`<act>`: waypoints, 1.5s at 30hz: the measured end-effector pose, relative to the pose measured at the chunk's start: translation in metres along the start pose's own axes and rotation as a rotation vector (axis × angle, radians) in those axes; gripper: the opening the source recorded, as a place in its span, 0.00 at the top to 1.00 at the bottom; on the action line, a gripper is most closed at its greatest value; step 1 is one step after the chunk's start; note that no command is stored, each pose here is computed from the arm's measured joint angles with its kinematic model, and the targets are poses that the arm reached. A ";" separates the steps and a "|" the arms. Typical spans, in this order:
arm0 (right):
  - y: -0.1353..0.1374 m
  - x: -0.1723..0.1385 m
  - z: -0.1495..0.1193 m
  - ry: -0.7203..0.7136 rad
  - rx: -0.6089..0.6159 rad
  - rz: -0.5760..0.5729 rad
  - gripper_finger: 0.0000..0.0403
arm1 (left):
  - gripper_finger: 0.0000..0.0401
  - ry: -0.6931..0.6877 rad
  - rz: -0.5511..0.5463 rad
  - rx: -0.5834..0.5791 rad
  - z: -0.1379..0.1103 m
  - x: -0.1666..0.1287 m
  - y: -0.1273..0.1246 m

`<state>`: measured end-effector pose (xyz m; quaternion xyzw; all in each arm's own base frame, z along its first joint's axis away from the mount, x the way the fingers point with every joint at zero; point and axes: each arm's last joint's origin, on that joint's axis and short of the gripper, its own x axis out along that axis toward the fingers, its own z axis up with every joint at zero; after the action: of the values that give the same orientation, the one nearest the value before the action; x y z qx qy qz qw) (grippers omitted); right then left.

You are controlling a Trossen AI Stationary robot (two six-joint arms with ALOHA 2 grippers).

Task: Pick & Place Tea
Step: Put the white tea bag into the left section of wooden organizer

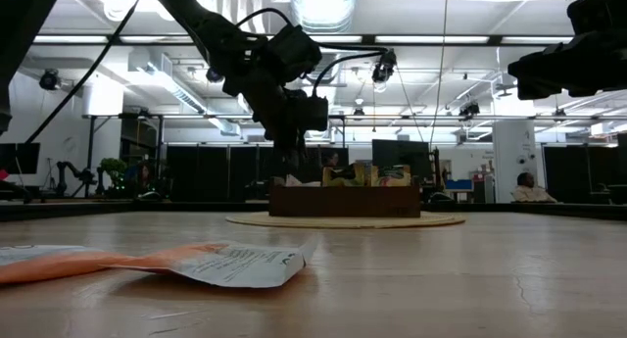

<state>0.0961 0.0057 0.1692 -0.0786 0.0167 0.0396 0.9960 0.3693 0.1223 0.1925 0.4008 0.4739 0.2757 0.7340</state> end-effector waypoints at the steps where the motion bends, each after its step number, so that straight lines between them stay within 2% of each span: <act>1: 0.000 0.000 0.000 0.000 0.000 0.000 0.98 | 0.88 0.000 0.000 -0.001 0.000 0.000 0.000; 4: 0.000 0.000 0.000 0.000 0.000 0.000 0.98 | 0.88 0.006 0.006 0.010 0.000 0.000 0.000; 8: 0.000 0.000 0.000 0.000 0.000 0.000 0.98 | 0.88 0.062 0.081 0.032 0.002 -0.009 0.003; 12: 0.000 0.000 0.000 0.000 0.000 0.000 0.98 | 0.88 0.042 0.120 -0.025 0.007 -0.035 0.015; 17: 0.000 0.000 0.000 0.000 0.000 -0.001 0.98 | 0.88 -0.005 0.075 -0.072 0.010 -0.077 0.019; 27: 0.000 0.000 0.000 0.000 0.000 -0.001 0.98 | 0.90 -0.095 -0.127 -0.270 -0.004 -0.174 0.011; 33: 0.000 0.000 0.000 0.000 0.000 0.000 0.98 | 0.99 -0.129 -0.219 -0.348 -0.017 -0.219 0.002; 38: 0.000 0.000 0.000 0.001 0.000 0.000 0.98 | 1.00 -0.161 -0.391 -0.400 -0.027 -0.254 -0.011; 40: 0.000 0.000 0.000 0.001 0.000 0.000 0.98 | 1.00 -0.182 -0.461 -0.375 -0.032 -0.269 -0.017; 45: 0.000 0.000 0.000 0.000 0.000 0.000 0.98 | 1.00 -0.264 -0.601 -0.222 -0.044 -0.308 -0.034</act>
<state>0.0961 0.0057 0.1690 -0.0786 0.0169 0.0395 0.9960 0.2068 -0.1230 0.2998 0.1932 0.4390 0.0425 0.8764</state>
